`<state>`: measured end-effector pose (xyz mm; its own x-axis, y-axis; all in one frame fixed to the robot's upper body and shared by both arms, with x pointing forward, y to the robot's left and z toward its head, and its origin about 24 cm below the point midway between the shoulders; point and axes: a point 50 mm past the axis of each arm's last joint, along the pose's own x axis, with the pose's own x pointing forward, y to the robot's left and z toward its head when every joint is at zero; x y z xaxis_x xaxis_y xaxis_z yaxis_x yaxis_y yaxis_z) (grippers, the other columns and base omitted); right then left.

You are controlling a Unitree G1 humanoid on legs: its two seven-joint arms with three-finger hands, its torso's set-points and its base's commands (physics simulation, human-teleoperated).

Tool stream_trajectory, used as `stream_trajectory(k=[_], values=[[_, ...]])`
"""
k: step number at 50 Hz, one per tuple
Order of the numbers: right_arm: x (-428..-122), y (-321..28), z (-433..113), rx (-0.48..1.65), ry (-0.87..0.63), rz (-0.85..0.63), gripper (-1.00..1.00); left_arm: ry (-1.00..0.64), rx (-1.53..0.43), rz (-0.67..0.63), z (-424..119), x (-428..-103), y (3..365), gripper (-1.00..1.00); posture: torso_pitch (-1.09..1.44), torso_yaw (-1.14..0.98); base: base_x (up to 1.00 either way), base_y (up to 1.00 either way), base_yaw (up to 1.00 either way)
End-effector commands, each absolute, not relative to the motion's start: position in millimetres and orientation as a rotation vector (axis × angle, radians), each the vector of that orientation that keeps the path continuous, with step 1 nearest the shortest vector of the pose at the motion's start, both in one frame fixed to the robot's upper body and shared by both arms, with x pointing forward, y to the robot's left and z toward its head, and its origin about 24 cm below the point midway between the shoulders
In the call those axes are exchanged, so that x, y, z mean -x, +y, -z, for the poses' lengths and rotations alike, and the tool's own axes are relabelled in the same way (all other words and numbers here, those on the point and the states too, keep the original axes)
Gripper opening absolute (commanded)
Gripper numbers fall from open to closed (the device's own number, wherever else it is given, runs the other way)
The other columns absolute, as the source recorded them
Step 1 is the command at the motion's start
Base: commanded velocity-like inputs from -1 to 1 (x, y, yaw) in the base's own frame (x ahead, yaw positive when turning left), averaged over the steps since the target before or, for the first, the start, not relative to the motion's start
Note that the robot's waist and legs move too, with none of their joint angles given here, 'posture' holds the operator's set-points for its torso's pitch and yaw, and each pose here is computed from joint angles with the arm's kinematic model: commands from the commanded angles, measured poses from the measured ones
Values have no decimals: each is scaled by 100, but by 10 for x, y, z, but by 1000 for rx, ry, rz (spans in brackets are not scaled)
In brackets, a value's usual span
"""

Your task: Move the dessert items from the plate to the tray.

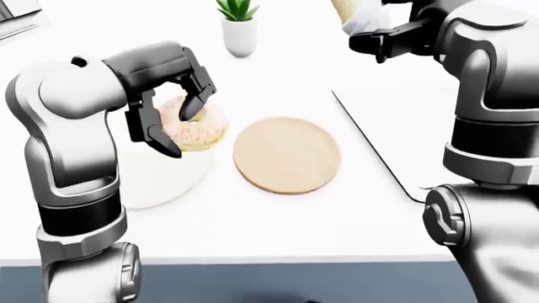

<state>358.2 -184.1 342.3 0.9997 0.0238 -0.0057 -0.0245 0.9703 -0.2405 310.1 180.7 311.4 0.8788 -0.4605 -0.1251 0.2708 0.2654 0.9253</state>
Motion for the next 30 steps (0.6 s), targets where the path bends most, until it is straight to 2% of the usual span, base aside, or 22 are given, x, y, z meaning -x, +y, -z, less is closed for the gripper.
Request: stream_trajectory(k=[1, 14, 26, 30], values=[[-3486, -1890, -3657, 246, -103, 7, -100, -263, -1228, 461, -3275, -3030, 1766, -100, 0, 0, -3, -100, 0], [-3483, -1906, -3650, 262, -119, 2, -100, -260, -1233, 451, -3280, -3011, 1776, -100, 0, 0, 0, -80, 0], [-3497, -1857, -3704, 259, -125, 2, -100, -264, -1232, 438, -3314, -3006, 1775, -100, 0, 0, 0, -3, 0], [-3493, -1839, -3704, 261, -122, 1, -100, -260, -1230, 437, -3311, -2999, 1764, -100, 0, 0, 0, -63, 0]])
